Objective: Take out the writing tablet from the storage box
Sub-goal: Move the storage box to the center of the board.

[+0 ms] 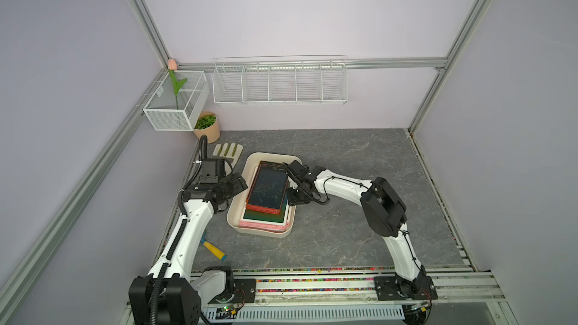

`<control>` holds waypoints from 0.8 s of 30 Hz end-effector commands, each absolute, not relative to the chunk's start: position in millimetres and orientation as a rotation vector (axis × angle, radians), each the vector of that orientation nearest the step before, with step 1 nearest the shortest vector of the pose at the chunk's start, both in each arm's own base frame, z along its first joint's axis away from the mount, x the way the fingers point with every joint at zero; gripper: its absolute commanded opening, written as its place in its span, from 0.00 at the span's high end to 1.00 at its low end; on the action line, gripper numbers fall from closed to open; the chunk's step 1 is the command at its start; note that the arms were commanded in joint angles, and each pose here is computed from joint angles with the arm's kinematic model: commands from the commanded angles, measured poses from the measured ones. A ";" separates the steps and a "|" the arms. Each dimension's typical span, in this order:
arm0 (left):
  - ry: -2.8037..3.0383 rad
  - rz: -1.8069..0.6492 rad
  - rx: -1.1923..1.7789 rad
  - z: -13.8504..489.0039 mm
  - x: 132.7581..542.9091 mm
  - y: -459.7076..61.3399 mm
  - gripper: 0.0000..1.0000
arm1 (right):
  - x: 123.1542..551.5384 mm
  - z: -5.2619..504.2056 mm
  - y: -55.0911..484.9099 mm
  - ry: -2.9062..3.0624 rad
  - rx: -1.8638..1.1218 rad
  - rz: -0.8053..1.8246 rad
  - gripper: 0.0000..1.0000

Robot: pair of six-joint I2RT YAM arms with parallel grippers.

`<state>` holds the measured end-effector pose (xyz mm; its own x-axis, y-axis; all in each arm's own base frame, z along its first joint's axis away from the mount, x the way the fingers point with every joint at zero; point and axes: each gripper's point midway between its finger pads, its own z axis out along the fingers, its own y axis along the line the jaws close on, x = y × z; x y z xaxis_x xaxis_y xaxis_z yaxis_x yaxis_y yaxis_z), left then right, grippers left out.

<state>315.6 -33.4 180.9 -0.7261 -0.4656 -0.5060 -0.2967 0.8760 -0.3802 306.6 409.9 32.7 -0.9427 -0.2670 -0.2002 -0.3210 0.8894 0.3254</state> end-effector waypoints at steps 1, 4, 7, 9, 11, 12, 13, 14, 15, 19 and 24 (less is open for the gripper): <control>2.419 -0.339 -0.544 193.6 317.2 -27.1 0.21 | 300.5 31.6 445.1 2.898 -0.490 0.623 0.58; 2.407 -0.332 -0.545 196.6 320.1 -25.7 0.21 | 300.0 27.2 458.7 2.897 -0.527 0.634 0.58; 2.419 -0.310 -0.542 191.6 321.5 -23.5 0.21 | 300.1 26.0 467.0 2.898 -0.551 0.637 0.58; 2.440 -0.309 -0.545 184.3 322.3 -24.2 0.21 | 298.7 25.9 468.3 2.898 -0.561 0.631 0.58; 2.455 -0.319 -0.543 177.1 323.6 -26.4 0.21 | 299.0 28.2 468.8 2.893 -0.563 0.636 0.56; 2.457 -0.323 -0.545 173.8 325.5 -26.7 0.21 | 299.6 30.7 467.7 2.886 -0.566 0.630 0.50; 2.461 -0.326 -0.547 170.9 326.5 -27.3 0.21 | 301.3 34.2 466.3 2.872 -0.566 0.622 0.44; 2.465 -0.327 -0.547 168.7 327.9 -27.5 0.21 | 302.4 37.4 465.7 2.858 -0.567 0.618 0.40; 2.469 -0.328 -0.543 166.9 329.4 -28.2 0.21 | 304.6 40.9 464.0 2.842 -0.566 0.613 0.34; 2.484 -0.326 -0.535 160.0 335.7 -28.9 0.21 | 315.2 67.0 457.2 2.778 -0.574 0.609 0.22; 2.521 -0.336 -0.523 145.9 345.0 -32.3 0.21 | 325.8 96.5 443.6 2.709 -0.548 0.635 0.14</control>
